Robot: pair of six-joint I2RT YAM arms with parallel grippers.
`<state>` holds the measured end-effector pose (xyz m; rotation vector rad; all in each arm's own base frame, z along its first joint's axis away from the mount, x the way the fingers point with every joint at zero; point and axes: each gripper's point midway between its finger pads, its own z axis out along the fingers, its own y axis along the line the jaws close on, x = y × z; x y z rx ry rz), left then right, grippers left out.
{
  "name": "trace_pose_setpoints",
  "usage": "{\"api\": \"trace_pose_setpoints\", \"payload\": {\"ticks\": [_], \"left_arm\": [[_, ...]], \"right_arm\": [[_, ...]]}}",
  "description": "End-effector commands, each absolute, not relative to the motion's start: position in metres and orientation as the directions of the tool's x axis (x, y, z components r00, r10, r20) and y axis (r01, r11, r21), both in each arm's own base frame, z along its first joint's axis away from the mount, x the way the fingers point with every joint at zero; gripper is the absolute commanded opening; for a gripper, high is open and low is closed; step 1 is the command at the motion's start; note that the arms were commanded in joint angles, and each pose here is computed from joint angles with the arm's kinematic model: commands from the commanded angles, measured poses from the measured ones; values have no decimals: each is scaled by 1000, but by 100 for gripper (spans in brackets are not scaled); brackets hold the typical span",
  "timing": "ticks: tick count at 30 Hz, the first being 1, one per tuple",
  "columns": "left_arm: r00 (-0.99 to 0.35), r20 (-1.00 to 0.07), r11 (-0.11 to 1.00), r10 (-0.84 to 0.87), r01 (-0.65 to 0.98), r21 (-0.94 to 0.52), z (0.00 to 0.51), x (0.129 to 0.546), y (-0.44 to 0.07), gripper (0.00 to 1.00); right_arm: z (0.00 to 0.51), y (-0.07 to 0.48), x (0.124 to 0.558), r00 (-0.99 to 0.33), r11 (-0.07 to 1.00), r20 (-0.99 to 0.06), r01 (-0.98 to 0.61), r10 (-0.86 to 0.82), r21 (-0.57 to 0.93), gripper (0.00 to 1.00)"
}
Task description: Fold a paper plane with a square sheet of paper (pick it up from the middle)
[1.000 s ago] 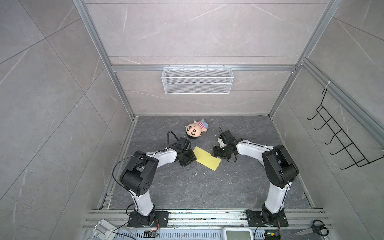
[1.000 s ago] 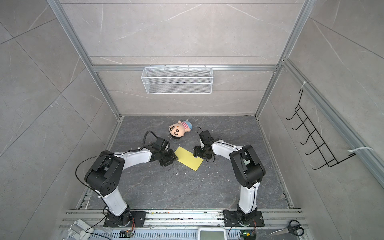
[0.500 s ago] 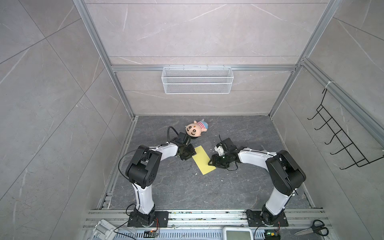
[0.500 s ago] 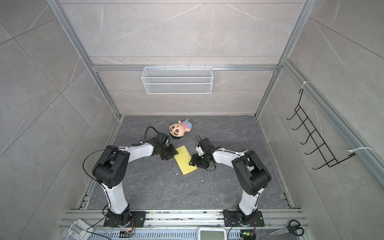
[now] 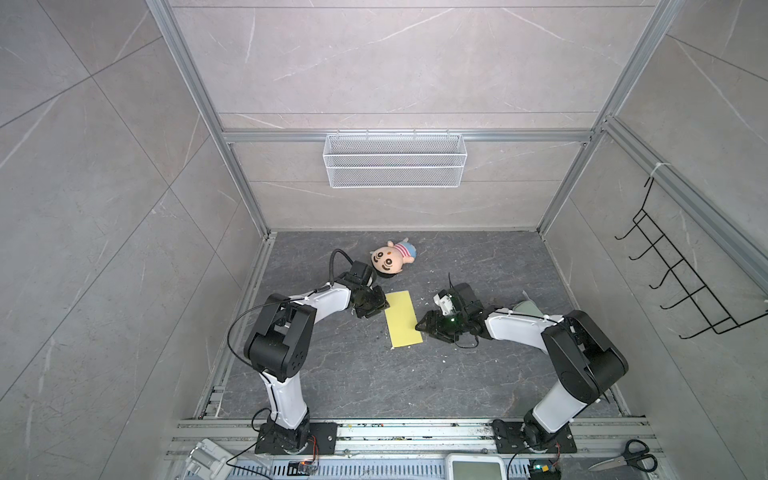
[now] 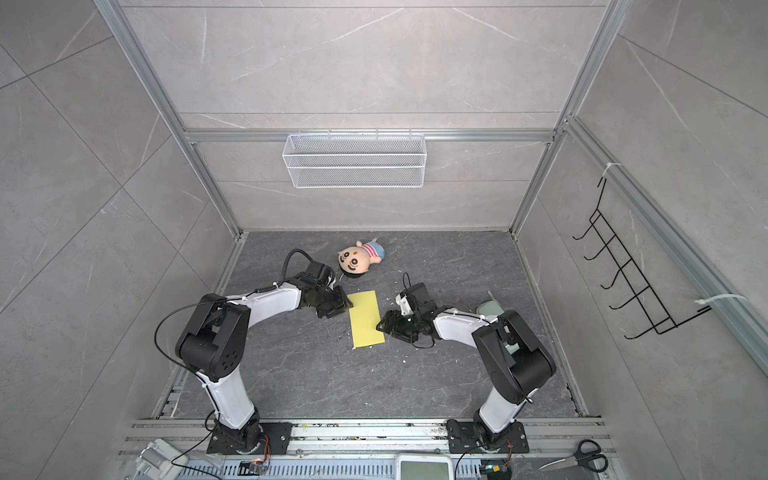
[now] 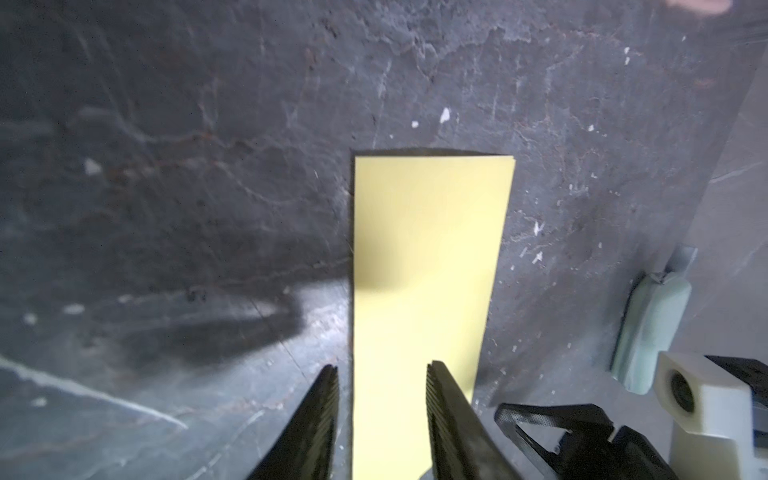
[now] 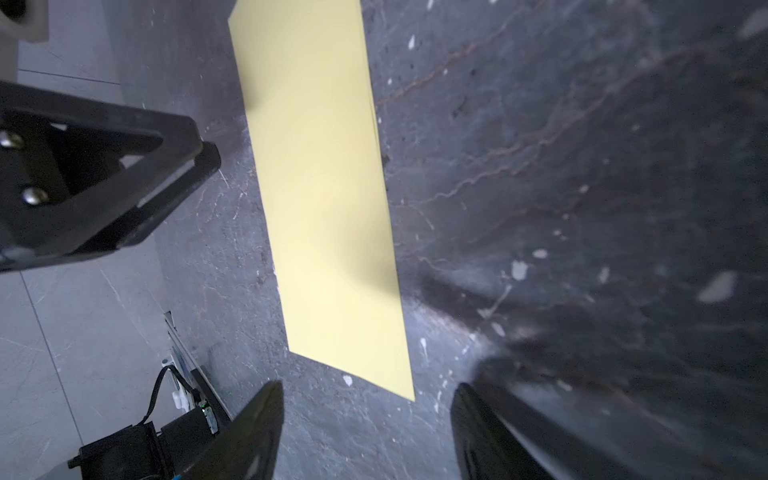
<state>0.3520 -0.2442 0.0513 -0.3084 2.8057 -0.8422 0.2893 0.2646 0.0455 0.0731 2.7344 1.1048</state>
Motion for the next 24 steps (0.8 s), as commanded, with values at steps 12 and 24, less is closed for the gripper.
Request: {"api": "trace_pose_setpoints", "payload": {"ticks": [12, 24], "left_arm": [[-979, -54, 833, -197, -137, -537, 36, 339, -264, 17], [-977, -6, 880, -215, -191, -436, 2, 324, -244, 13]], "right_arm": [[48, 271, 288, -979, 675, -151, -21, 135, 738, 76], [46, 274, 280, -987, 660, -128, -32, 97, 751, 71]]}}
